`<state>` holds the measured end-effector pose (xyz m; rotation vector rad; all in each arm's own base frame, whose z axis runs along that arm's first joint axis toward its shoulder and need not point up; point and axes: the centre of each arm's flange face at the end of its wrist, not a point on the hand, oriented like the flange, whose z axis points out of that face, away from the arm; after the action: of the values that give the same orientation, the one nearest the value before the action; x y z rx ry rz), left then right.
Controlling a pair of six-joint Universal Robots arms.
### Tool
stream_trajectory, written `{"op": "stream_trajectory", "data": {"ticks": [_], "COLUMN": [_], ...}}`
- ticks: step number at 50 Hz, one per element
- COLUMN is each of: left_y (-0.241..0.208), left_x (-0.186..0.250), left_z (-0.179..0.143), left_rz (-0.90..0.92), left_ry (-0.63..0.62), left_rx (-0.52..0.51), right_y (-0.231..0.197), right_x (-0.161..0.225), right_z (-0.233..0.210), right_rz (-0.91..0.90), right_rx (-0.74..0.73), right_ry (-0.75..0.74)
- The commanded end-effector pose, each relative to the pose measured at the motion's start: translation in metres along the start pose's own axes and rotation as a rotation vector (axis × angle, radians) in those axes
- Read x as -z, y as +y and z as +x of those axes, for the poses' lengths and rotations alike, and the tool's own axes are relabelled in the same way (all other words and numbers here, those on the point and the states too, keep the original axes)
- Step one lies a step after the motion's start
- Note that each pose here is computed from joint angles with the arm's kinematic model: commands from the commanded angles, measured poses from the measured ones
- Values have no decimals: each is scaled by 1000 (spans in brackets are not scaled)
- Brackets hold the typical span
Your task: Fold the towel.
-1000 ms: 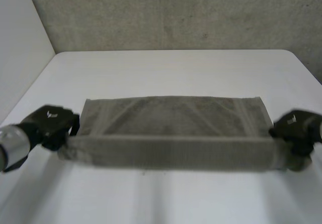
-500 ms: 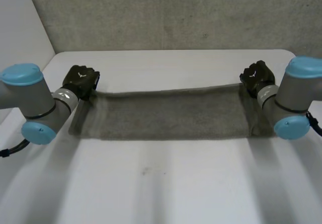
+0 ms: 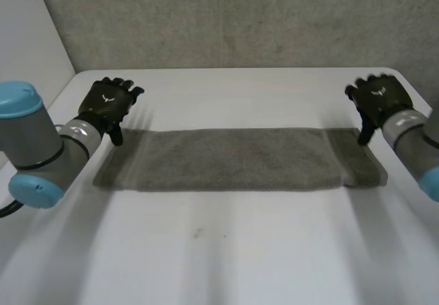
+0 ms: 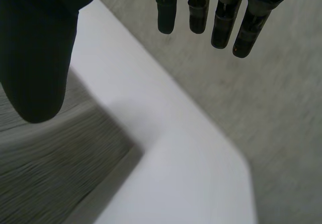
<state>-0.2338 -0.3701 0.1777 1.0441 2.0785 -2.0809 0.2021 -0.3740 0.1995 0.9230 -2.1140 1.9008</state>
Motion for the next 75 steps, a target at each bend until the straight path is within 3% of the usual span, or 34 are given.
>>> {"op": "stream_trajectory", "data": {"ticks": [1, 7, 21, 24, 33, 37, 46, 49, 50, 53, 54, 56, 57, 59, 67, 73, 75], "left_y": [-2, 0, 0, -1, -16, -19, -29, -33, -33, -35, -35, -35, -35, -34, -31, -34, -36], "left_x": [20, 22, 27, 28, 46, 51, 56, 59, 59, 64, 64, 65, 65, 65, 64, 62, 61], "left_z": [5, 7, 9, 9, 5, 4, 0, -4, -4, -5, -5, -4, -4, -4, -2, 0, 2], "left_rz": [-23, -32, -39, -40, -16, -13, 12, 21, 21, 25, 25, 23, 23, 20, 14, 29, 36], "left_ry": [19, 24, 30, 30, 22, 17, 2, -10, -10, -12, -12, -11, -11, -9, -5, 2, 7], "left_rx": [11, 12, 16, 16, 10, 12, 92, 153, 154, 182, 182, 183, 183, 184, 187, 184, 187], "right_y": [48, 79, 104, 105, 98, 91, -20, -70, -70, -94, -94, -100, -100, -93, -61, -56, -67], "right_x": [21, 14, -1, 0, 15, 17, 21, 36, 36, 56, 56, 72, 72, 79, 94, 93, 89], "right_z": [-1, -4, 14, 27, 118, 124, 48, -22, -22, -111, -112, -167, -167, -208, -279, -286, -271], "right_rz": [-242, -290, -296, -301, -304, -295, 44, 231, 232, 351, 351, 393, 393, 389, 335, 314, 302], "right_rx": [-158, -166, -103, -86, 36, 99, -5, -96, -96, -95, -95, -83, -83, -74, -56, -49, -57], "right_ry": [-83, -81, -29, 3, 219, 228, 94, -65, -66, -301, -301, -449, -450, -551, -698, -700, -634]}}
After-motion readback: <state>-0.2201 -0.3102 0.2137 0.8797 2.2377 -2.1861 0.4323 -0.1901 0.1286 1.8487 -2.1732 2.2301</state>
